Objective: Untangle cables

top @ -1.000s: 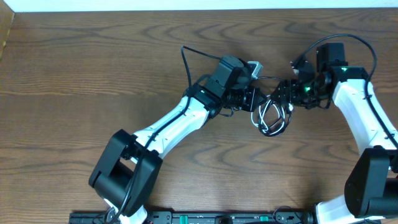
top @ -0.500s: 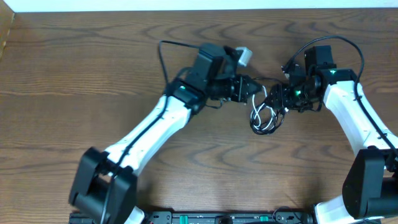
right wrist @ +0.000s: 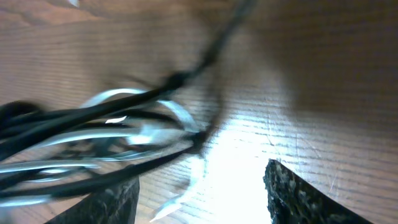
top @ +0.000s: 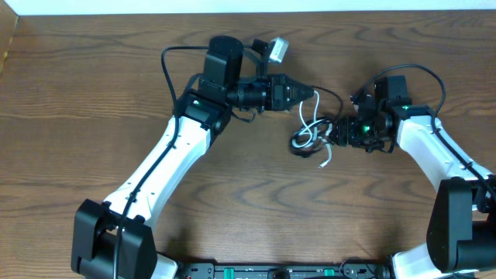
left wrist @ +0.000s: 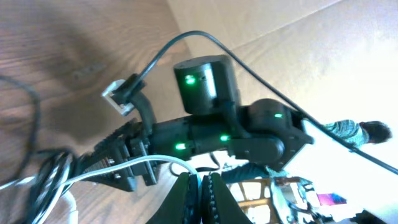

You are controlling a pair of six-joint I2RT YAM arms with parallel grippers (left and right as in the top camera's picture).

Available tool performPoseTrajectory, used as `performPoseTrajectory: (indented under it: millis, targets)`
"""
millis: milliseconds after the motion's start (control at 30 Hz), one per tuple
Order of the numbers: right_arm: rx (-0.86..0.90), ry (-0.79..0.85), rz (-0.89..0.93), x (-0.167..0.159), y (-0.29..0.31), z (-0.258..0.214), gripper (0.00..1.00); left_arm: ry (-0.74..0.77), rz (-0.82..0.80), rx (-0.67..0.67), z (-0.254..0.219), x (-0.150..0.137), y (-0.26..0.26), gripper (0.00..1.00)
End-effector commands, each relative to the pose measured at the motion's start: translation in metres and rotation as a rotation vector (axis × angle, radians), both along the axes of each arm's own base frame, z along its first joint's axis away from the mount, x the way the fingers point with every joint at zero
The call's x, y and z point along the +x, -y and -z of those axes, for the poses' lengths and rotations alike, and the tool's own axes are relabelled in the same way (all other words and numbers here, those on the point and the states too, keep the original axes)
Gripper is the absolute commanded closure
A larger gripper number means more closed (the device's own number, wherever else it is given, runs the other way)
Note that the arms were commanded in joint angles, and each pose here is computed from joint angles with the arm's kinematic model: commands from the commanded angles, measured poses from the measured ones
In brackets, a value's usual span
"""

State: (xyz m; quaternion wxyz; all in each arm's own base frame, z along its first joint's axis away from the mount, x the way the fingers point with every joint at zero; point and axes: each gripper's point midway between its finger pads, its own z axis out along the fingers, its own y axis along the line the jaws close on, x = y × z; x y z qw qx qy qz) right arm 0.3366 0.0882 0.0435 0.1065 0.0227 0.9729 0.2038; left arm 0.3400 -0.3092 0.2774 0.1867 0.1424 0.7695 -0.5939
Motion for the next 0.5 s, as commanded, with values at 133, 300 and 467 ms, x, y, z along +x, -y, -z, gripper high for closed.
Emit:
performPoseTrajectory:
  millis: [133, 300, 467]
  targets:
    - [0.041, 0.036, 0.029, 0.007, -0.006, 0.002, 0.40, 0.013, 0.056, -0.097, -0.038, -0.009, -0.004, 0.92]
    - [0.254, 0.148, -0.141, 0.013, -0.043, -0.025, 0.35, 0.010, 0.039, -0.092, -0.036, -0.006, -0.006, 0.93]
    - [0.379, 0.250, -0.273, 0.014, -0.065, -0.046, 0.33, -0.018, -0.005, -0.084, -0.033, 0.003, -0.012, 0.93]
